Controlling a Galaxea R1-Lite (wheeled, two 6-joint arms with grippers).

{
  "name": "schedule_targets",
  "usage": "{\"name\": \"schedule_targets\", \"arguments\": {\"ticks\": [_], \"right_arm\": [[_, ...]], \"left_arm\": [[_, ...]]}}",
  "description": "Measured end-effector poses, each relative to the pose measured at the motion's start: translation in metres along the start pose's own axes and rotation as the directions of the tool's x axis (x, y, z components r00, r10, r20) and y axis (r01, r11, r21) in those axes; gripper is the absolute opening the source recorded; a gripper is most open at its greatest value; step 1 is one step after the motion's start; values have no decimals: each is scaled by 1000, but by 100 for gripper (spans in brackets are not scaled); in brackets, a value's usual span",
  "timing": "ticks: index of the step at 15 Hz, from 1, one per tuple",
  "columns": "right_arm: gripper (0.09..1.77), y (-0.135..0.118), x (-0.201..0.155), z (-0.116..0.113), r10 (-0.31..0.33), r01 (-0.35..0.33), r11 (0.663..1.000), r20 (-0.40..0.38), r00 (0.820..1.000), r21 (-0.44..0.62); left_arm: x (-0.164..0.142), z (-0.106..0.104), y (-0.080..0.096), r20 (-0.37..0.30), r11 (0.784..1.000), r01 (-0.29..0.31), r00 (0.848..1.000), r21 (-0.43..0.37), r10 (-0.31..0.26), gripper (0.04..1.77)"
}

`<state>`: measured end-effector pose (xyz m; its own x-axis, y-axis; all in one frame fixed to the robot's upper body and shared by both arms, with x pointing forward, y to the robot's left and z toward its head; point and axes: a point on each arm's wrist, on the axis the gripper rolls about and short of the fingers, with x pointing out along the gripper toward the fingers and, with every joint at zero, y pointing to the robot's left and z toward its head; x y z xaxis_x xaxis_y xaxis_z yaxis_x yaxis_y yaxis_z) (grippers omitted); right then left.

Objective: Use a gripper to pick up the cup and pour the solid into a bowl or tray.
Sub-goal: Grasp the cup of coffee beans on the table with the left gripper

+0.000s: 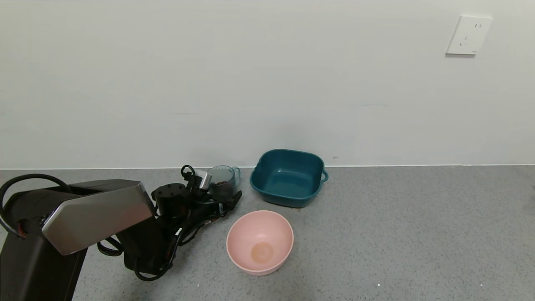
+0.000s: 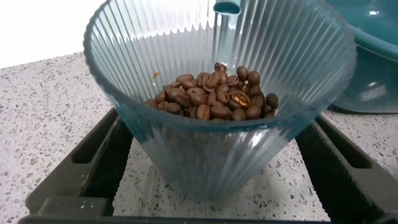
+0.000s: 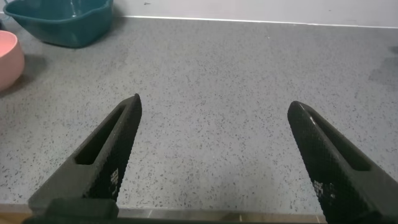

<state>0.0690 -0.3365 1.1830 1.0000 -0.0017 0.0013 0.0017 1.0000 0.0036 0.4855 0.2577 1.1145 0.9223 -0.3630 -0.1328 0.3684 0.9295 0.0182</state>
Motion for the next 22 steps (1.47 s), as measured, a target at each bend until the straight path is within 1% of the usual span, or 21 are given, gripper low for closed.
{"name": "schedule_targets", "arguments": {"ticks": [4, 5, 6, 7, 17, 22], "right_arm": [[171, 0, 0, 0, 0, 0, 1000, 0, 1000, 0], [171, 0, 0, 0, 0, 0, 1000, 0, 1000, 0], [171, 0, 0, 0, 0, 0, 1000, 0, 1000, 0], [171, 0, 0, 0, 0, 0, 1000, 0, 1000, 0], [171, 0, 0, 0, 0, 0, 1000, 0, 1000, 0], [171, 0, 0, 0, 0, 0, 1000, 0, 1000, 0]], "left_arm": [[2, -2, 0, 3, 1000, -3, 1000, 0, 3, 171], [2, -2, 1, 3, 1000, -4, 1000, 0, 4, 149], [2, -2, 1, 2, 1000, -5, 1000, 0, 5, 137], [2, -2, 1, 2, 1000, -5, 1000, 0, 5, 132], [2, 1, 1, 4, 1000, -6, 1000, -17, 6, 129], [-4, 12, 1, 6, 1000, -17, 1000, -16, 18, 129]]}}
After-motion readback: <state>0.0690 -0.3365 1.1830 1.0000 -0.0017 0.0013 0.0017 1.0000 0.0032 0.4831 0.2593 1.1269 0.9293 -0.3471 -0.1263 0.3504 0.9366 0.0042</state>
